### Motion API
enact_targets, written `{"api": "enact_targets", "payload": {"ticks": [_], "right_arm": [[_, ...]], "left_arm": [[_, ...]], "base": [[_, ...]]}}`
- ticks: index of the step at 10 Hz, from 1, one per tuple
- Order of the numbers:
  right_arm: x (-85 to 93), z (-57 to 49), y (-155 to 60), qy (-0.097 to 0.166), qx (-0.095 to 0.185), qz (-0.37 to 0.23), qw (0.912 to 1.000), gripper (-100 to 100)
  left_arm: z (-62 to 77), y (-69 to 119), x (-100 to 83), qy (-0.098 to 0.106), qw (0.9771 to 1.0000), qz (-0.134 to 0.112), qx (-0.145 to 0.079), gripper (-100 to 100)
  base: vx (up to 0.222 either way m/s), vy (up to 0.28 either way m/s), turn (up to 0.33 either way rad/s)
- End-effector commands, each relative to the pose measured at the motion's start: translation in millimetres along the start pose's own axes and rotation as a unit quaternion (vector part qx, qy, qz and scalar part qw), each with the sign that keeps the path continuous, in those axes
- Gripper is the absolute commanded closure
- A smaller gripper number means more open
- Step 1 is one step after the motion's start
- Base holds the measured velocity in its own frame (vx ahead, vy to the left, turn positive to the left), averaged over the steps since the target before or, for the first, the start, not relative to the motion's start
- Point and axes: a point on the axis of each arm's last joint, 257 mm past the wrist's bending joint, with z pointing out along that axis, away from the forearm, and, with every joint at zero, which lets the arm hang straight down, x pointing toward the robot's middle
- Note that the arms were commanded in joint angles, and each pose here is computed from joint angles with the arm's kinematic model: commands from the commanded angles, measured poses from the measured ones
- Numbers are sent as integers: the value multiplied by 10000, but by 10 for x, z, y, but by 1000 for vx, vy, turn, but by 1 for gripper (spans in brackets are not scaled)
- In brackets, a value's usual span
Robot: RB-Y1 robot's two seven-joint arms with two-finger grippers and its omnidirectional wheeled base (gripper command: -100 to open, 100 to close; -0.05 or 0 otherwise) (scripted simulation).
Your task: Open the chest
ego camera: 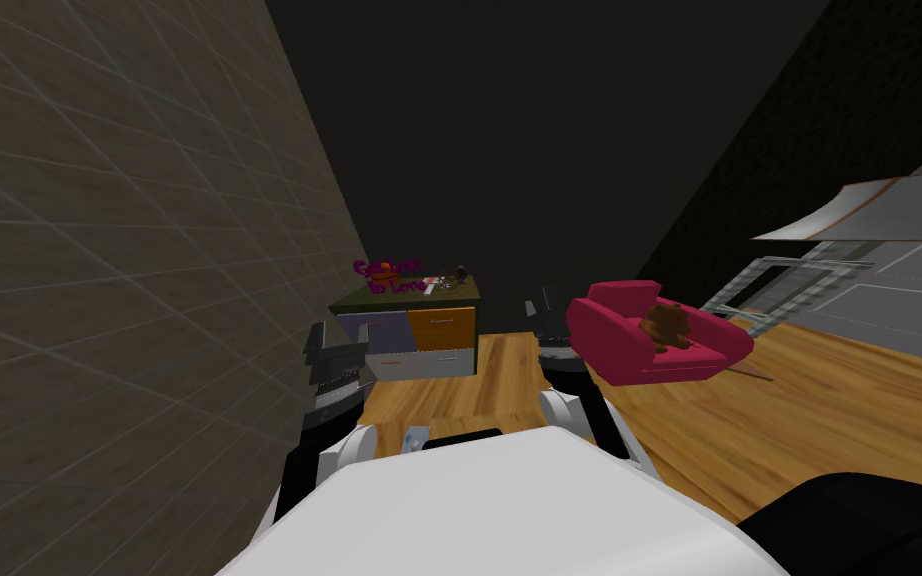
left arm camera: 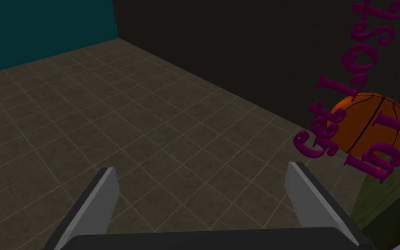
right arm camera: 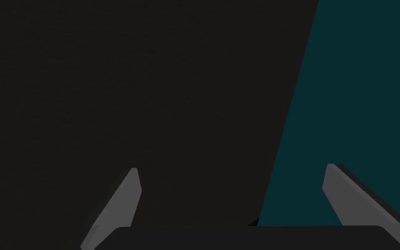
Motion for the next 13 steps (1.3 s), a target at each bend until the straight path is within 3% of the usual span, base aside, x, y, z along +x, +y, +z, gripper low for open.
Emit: {"api": "enact_targets", "payload": {"ticks": [1,9,10,13], "right_arm": [[0,0,0,0,0,0,10000,0],[0,0,2,0,-2,0,10000,0],[0,0,2,0,-2,0,10000,0],[0,-1,-1,0,2,0,10000,0]], "left_arm": [[0,0,0,0,10000,0,0,0],[1,-2,0,1,10000,0,2,0],[-1,41,41,203,9997,80,-79,-100],[-17,184,99,553,9978,230,-288,-100]], "base": [[0,0,0],[0,0,0],[15,-4,-8],[30,-12,-15]]}}
